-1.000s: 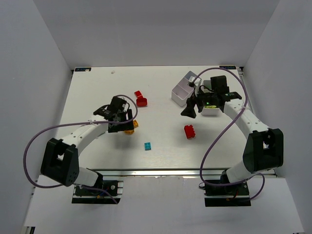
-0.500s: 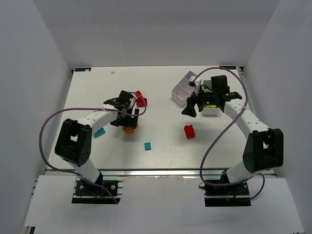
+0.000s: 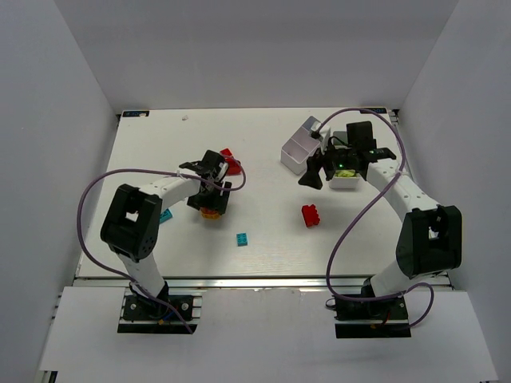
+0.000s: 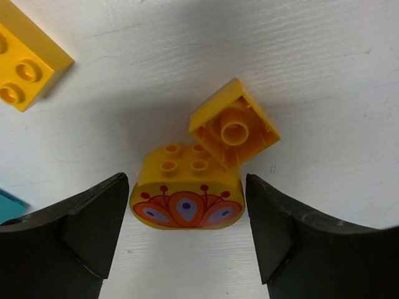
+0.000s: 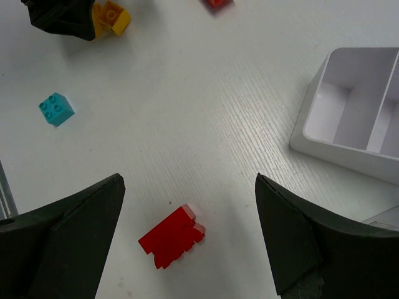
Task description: Sort the legos into containers by color
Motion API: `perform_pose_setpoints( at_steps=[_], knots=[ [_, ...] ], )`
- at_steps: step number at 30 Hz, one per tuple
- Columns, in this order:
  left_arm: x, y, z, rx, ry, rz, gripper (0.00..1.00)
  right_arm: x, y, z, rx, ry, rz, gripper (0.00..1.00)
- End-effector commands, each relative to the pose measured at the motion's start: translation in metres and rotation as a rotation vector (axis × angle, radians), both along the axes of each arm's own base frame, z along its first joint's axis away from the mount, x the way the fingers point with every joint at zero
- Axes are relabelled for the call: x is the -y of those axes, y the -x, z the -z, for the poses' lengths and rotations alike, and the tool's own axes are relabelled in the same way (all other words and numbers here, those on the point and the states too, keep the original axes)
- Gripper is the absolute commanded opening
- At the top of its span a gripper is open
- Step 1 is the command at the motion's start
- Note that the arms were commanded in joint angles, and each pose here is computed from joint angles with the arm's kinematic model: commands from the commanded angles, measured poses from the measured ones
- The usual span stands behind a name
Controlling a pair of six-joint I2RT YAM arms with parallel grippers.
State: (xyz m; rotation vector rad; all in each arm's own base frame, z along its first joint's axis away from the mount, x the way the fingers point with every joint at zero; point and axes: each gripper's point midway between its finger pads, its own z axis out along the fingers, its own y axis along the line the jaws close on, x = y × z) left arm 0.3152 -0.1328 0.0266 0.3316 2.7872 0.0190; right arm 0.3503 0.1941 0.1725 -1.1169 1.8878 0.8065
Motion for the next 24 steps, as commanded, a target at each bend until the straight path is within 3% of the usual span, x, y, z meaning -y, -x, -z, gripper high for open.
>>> perform_pose_setpoints(
  at_steps=[1,4,7,10,12,16,18,21,22,24],
  knots=[
    [0.010,-0.009,-0.005,0.028,0.031,0.009,0.84,0.000,-0.013,-0.019,0.067,-0.013,0.000,0.89],
    [0.008,-0.012,-0.005,0.044,0.022,-0.009,0.78,0.001,-0.014,-0.020,0.070,-0.013,0.002,0.89],
    [0.008,-0.014,-0.011,0.057,0.022,-0.022,0.63,0.003,-0.014,-0.020,0.072,-0.010,0.004,0.89],
    [0.013,-0.014,-0.032,0.106,0.065,-0.026,0.41,0.005,-0.013,-0.025,0.085,-0.009,0.006,0.89],
    [0.017,-0.013,-0.049,0.144,0.098,-0.024,0.35,0.006,-0.012,-0.029,0.096,-0.009,0.007,0.89],
    [0.054,-0.017,-0.113,0.287,0.333,0.034,0.29,0.020,-0.020,-0.051,0.164,-0.024,0.067,0.88],
    [0.073,-0.028,-0.149,0.395,0.443,0.073,0.28,0.041,-0.029,-0.066,0.221,-0.037,0.161,0.82],
    [0.104,-0.049,-0.176,0.471,0.555,0.124,0.28,0.070,-0.045,-0.094,0.302,-0.083,0.283,0.47],
    [0.115,-0.061,-0.194,0.512,0.591,0.143,0.27,0.076,-0.048,-0.100,0.299,-0.104,0.316,0.20],
    [0.143,-0.075,-0.209,0.556,0.654,0.209,0.25,0.096,-0.055,-0.113,0.334,-0.123,0.377,0.05]
  ],
)
